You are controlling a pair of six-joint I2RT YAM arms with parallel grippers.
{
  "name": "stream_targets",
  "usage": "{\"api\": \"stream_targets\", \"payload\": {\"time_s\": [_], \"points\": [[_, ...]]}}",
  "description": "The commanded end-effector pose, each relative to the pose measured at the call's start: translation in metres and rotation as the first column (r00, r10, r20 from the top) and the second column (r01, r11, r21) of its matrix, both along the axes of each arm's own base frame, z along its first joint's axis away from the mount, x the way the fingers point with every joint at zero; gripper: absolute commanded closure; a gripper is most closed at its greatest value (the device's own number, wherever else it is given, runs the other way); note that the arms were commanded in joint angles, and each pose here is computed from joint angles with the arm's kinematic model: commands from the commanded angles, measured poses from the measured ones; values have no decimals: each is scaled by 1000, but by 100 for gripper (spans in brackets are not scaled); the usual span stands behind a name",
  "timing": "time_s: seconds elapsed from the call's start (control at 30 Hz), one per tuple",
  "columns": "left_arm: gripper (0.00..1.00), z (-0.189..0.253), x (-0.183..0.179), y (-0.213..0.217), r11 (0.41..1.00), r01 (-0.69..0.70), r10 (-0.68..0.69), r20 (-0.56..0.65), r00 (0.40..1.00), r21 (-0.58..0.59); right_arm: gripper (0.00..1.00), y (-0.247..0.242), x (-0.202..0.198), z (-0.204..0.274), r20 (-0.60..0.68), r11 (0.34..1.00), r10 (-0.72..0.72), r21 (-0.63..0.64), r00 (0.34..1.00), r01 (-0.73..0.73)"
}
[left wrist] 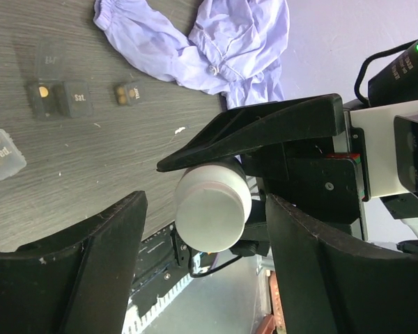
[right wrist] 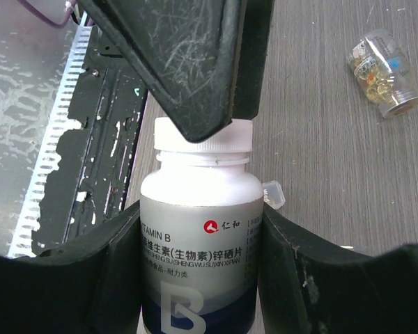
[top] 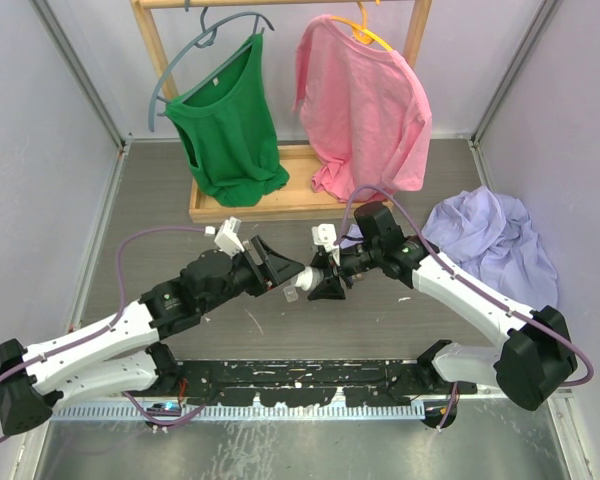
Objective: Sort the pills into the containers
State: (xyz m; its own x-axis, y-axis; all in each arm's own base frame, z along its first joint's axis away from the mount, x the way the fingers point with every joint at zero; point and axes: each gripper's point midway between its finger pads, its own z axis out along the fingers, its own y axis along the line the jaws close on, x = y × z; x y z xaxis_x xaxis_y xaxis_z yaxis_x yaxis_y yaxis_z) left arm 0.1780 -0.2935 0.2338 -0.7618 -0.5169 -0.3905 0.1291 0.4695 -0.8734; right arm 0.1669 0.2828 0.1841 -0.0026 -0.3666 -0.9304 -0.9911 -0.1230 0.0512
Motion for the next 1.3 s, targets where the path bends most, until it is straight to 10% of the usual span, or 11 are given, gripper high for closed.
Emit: {"api": "stream_targets", "payload": {"time_s": [0.0, 0.9, 1.27], "points": [[32, 39, 4, -8, 996, -6, 12, 62, 998, -93, 99, 8, 7, 25, 62, 998, 4, 57, 998, -7], [62, 34, -8, -27, 990, 126, -118, 108, 987, -68, 99, 9, 3, 29, 43, 997, 18, 73, 999, -21], [66, 28, -36, -24, 919, 381, -381, 478, 791, 102, 99, 9, -10, 39, 18, 989, 78, 122, 997, -80]]}}
